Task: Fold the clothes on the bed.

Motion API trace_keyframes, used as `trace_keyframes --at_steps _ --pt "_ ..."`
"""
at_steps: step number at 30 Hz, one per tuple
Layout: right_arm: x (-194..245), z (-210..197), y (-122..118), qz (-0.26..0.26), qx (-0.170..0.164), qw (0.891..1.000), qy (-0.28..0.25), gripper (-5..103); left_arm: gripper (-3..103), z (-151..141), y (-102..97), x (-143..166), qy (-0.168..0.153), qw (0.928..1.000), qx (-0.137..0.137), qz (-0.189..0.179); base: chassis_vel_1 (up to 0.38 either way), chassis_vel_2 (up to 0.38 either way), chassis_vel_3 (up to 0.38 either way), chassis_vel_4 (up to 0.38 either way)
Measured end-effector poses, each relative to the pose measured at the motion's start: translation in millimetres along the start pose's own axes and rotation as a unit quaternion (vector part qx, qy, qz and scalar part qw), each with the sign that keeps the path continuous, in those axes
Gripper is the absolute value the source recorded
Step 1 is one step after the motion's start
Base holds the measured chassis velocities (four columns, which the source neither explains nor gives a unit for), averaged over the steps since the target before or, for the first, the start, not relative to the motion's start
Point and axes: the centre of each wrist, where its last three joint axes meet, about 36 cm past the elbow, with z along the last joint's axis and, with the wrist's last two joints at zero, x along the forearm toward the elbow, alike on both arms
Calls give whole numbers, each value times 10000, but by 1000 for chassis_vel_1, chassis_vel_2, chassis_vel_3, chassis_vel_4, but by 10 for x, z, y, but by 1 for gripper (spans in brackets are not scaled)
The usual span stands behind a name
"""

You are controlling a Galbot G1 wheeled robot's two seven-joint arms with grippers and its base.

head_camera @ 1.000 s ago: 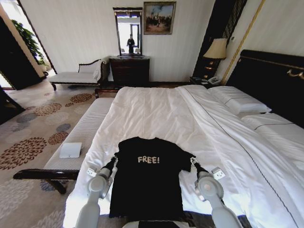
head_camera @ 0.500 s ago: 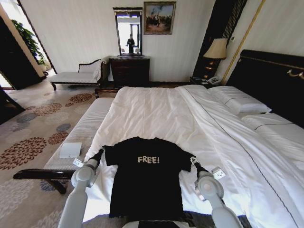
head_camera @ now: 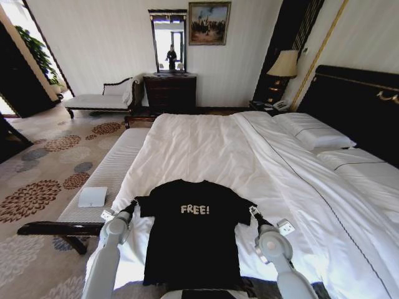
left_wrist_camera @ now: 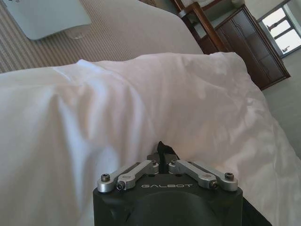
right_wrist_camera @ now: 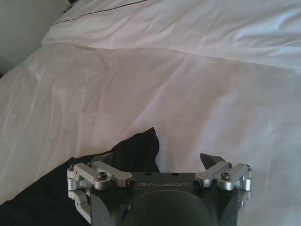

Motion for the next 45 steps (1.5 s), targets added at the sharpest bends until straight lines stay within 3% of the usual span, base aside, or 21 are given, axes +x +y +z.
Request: trace_keyframes --at_steps 6,11,12,15,16,17,19,20,21,24,26,27,29,30,31,34,35,39,40,42,45 --pt "15 -9 28 -32 -6 10000 -19 100 23 -96 92 96 -168 9997 90 -165 0 0 0 0" --pt "35 -37 40 -55 -3 10000 -52 100 44 -130 232 529 -292 9991 236 -173 0 0 0 0" --pt "35 -37 40 -55 -3 10000 -52 100 44 -130 232 529 -292 9991 236 -173 0 0 0 0" --pt "33 -40 38 -53 -1 10000 -53 100 56 -176 132 703 -270 9989 345 148 0 0 0 0" --pt "31 -30 38 -48 -4 10000 -38 100 61 -232 5 732 -282 9982 331 405 0 0 0 0" --pt "31 -30 38 -48 -4 10000 -38 100 61 -232 5 732 -282 9982 331 405 0 0 0 0" --pt "29 -14 39 -41 -8 10000 -18 100 72 -296 -148 689 -300 9973 222 637 0 0 0 0" --pt "22 -7 34 -29 -1 10000 -8 100 77 -344 -272 592 -319 9965 39 773 0 0 0 0" --pt "22 -7 34 -29 -1 10000 -8 100 77 -344 -272 592 -319 9965 39 773 0 0 0 0" --pt "-46 -23 59 -66 85 9999 12 100 89 -383 -335 431 -287 9962 -391 723 0 0 0 0" --pt "-91 -87 43 -172 201 9996 -17 100 98 -390 -392 241 -35 9949 -836 564 0 0 0 0" --pt "-91 -87 43 -172 201 9996 -17 100 98 -390 -392 241 -35 9949 -836 564 0 0 0 0" --pt "-109 -169 7 -222 314 9992 -104 100 99 -390 -472 108 189 9904 -1284 479 0 0 0 0" --pt "-119 -237 -19 -248 411 9987 -180 100 99 -393 -524 33 328 9841 -1688 448 0 0 0 0" --pt "-119 -237 -19 -248 411 9987 -180 100 99 -393 -524 33 328 9841 -1688 448 0 0 0 0" --pt "-102 -363 -59 -288 604 9972 -334 100 100 -397 -578 -76 380 9614 -2675 516 0 0 0 0" --pt "-102 -363 -59 -288 604 9972 -334 100 100 -397 -578 -76 380 9614 -2675 516 0 0 0 0" --pt "-53 -324 -161 -239 843 9954 -394 100 100 -323 -556 -241 463 9406 -3280 748 0 0 0 0" --pt "-53 -324 -161 -239 843 9954 -394 100 100 -323 -556 -241 463 9406 -3280 748 0 0 0 0" --pt "-46 -287 -266 -140 939 9948 -377 100 100 -302 -577 -346 436 9338 -3457 814 0 0 0 0" --pt "-30 -265 -400 -69 1092 9931 -427 100 100 -309 -657 -426 596 9350 -3375 911 0 0 0 0"
